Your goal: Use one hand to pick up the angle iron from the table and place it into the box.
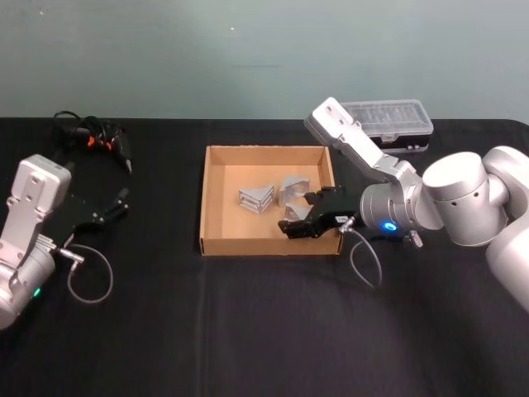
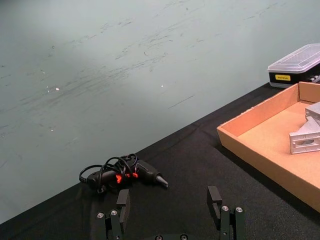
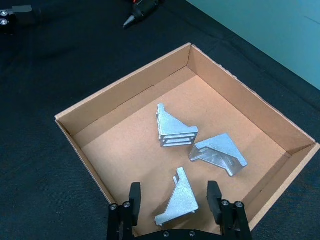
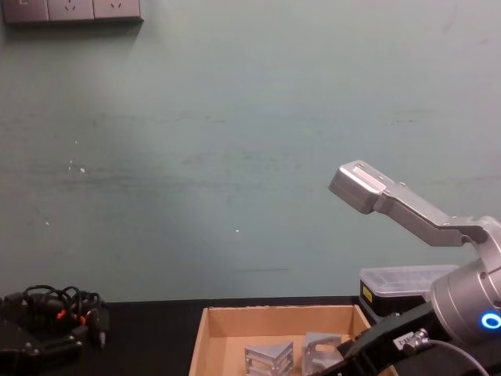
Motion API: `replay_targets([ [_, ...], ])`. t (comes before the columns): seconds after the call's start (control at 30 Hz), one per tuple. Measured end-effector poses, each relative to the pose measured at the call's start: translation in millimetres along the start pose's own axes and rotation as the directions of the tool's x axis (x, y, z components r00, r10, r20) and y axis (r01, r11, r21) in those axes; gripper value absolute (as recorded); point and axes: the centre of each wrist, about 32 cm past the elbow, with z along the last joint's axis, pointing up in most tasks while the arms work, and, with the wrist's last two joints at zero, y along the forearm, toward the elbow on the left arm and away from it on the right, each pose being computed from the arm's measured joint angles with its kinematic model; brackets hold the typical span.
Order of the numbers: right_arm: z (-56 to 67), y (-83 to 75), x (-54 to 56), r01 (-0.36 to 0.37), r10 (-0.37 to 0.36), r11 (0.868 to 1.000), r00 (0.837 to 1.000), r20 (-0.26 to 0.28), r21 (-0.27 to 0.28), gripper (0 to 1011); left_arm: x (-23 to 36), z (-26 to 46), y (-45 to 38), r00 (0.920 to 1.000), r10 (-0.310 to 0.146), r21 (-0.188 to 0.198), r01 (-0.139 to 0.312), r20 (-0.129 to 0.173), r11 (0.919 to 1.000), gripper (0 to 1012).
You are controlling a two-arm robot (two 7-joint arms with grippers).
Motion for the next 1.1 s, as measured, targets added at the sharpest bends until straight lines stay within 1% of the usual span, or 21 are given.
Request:
replay_targets([
  [0.03, 0.0, 0.0, 0.0, 0.000, 0.000, 1.000, 1.000, 0.000, 0.000, 856, 0.0, 0.0, 0.0, 1.0000, 0.000, 0.000, 0.000, 0.000, 1.0000, 1011],
  [0.1, 0.0, 0.0, -0.1, -0.001, 0.001, 1.000, 1.000, 0.000, 0.000, 896, 0.0, 0.0, 0.0, 1.0000, 0.000, 0.000, 0.000, 0.000, 1.0000, 1011],
  [0.13, 0.0, 0.0, -0.1, -0.001, 0.001, 1.000, 1.000, 0.001, 0.001, 944, 0.0, 0.0, 0.0, 1.0000, 0.000, 0.000, 0.000, 0.000, 1.0000, 1011],
  [0.27, 0.1, -0.1, -0.2, -0.001, 0.001, 1.000, 1.000, 0.001, 0.001, 1004, 0.0, 0.0, 0.0, 1.0000, 0.000, 0.000, 0.000, 0.000, 1.0000, 1011],
  [0.33, 0.1, -0.1, -0.2, -0.001, 0.001, 1.000, 1.000, 0.001, 0.001, 1004, 0.0, 0.0, 0.0, 1.0000, 0.000, 0.000, 0.000, 0.000, 1.0000, 1011],
  [0.43, -2.7, -3.5, -2.1, 0.012, -0.012, 0.999, 1.000, 0.001, 0.039, 1004, 0.0, 0.0, 0.0, 1.0000, 0.000, 0.000, 0.000, 0.000, 1.0000, 1011],
  [0.77, -11.7, -13.8, -7.7, 0.039, -0.038, 0.994, 0.999, -0.012, 0.105, 1004, 0.0, 0.0, 0.0, 1.0000, 0.000, 0.000, 0.000, 0.000, 1.0000, 1011],
  [0.87, -16.7, -20.9, -12.5, 0.047, -0.045, 0.989, 0.999, -0.019, 0.143, 1004, 0.0, 0.0, 0.0, 1.0000, 0.000, 0.000, 0.000, 0.000, 1.0000, 1011],
  [0.9, -16.7, -20.9, -12.5, 0.047, -0.045, 0.989, 0.999, -0.019, 0.143, 1004, 0.0, 0.0, 0.0, 1.0000, 0.000, 0.000, 0.000, 0.000, 1.0000, 1011],
  [0.97, -20.1, -26.3, -16.4, 0.055, -0.051, 0.984, 0.998, -0.025, 0.169, 1004, 0.0, 0.0, 0.0, 1.0000, 0.000, 0.000, 0.000, 0.000, 1.0000, 1011],
  [1.07, -27.0, -37.4, -24.2, 0.069, -0.063, 0.972, 0.997, -0.034, 0.224, 1004, 0.0, 0.0, 0.0, 1.0000, 0.000, 0.000, 0.000, 0.000, 1.0000, 1011],
  [1.1, -27.0, -37.4, -24.2, 0.069, -0.063, 0.972, 0.997, -0.034, 0.224, 1004, 0.0, 0.0, 0.0, 1.0000, 0.000, 0.000, 0.000, 0.000, 1.0000, 1011],
])
